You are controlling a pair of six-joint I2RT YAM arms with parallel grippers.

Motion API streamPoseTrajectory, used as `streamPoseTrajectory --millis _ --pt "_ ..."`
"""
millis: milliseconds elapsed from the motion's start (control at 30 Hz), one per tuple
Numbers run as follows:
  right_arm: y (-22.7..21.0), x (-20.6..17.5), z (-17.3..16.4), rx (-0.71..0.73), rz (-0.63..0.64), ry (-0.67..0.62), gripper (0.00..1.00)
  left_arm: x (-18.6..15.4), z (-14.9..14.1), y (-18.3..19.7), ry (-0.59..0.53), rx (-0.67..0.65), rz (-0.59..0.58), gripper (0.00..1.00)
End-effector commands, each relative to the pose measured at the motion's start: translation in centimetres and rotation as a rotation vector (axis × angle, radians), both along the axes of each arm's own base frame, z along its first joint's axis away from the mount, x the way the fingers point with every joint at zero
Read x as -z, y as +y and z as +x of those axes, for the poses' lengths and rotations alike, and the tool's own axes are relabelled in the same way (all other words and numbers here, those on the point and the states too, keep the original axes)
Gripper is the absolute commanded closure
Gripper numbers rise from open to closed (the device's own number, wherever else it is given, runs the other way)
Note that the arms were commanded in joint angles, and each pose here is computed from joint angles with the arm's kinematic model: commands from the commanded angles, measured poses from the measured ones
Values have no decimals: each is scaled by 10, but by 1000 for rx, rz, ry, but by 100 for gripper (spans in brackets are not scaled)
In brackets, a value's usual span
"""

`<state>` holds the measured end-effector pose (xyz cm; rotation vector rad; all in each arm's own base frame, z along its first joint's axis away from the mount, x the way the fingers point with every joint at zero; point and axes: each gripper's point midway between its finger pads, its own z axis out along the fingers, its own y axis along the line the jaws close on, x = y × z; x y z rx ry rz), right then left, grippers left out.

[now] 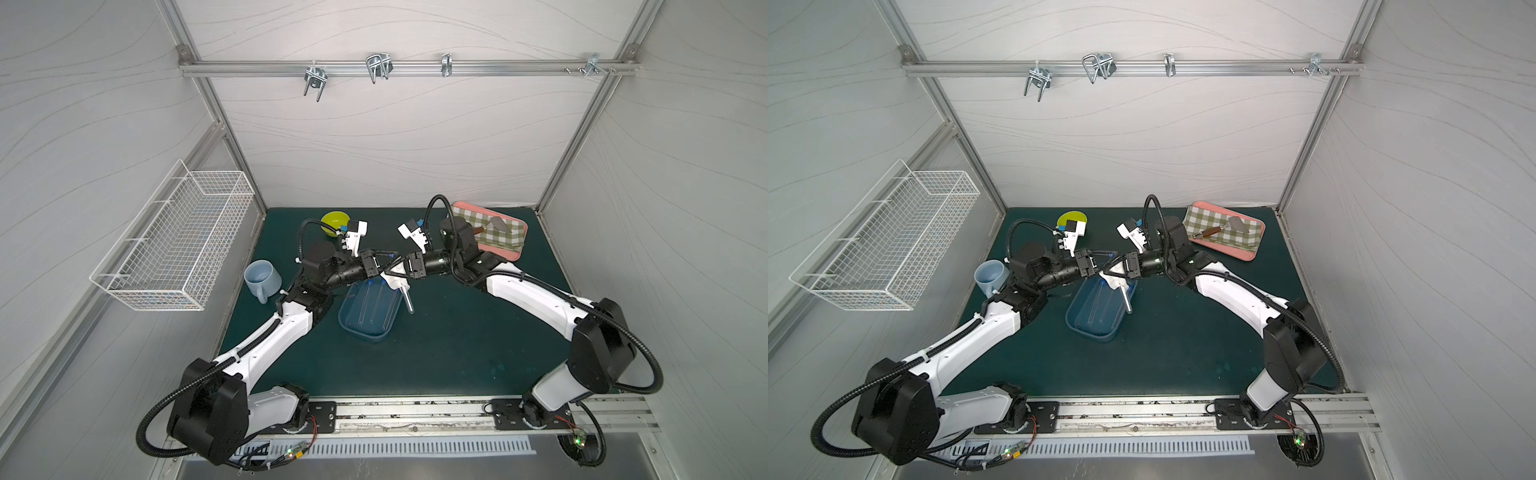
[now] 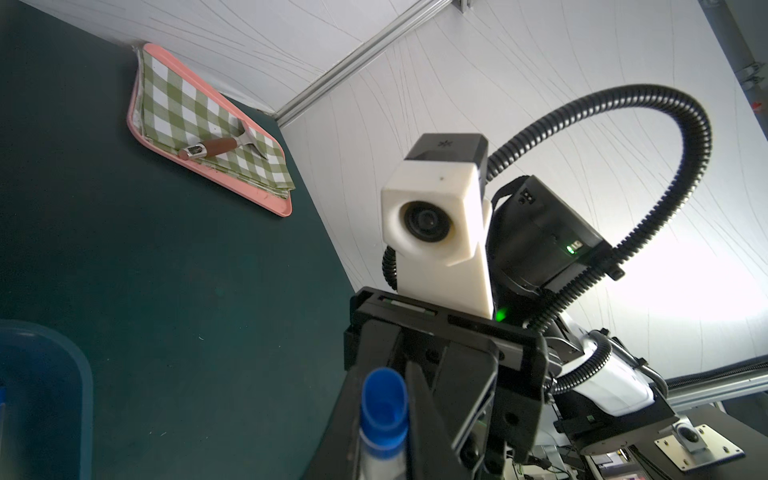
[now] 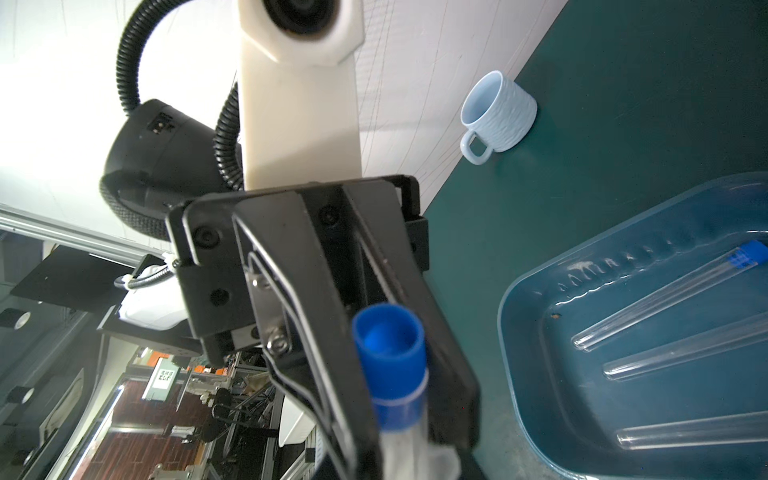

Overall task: Wipe the exteriors of test tubes
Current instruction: Wipe the dirt from the test tube.

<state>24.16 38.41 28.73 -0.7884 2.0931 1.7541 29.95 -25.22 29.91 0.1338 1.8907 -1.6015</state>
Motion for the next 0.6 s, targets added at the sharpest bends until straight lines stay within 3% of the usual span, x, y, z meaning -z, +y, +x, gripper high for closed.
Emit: streamPoseTrajectory --millis 0,300,567 --pt "-21 -25 26 85 33 -64 80 -19 -29 -11 -89 175 -21 94" --pt "-33 -35 19 7 70 -39 80 -26 -38 -13 -113 229 -31 93" --pt "-31 -23 5 -23 59 0 80 -29 -34 -11 -117 201 -32 93"
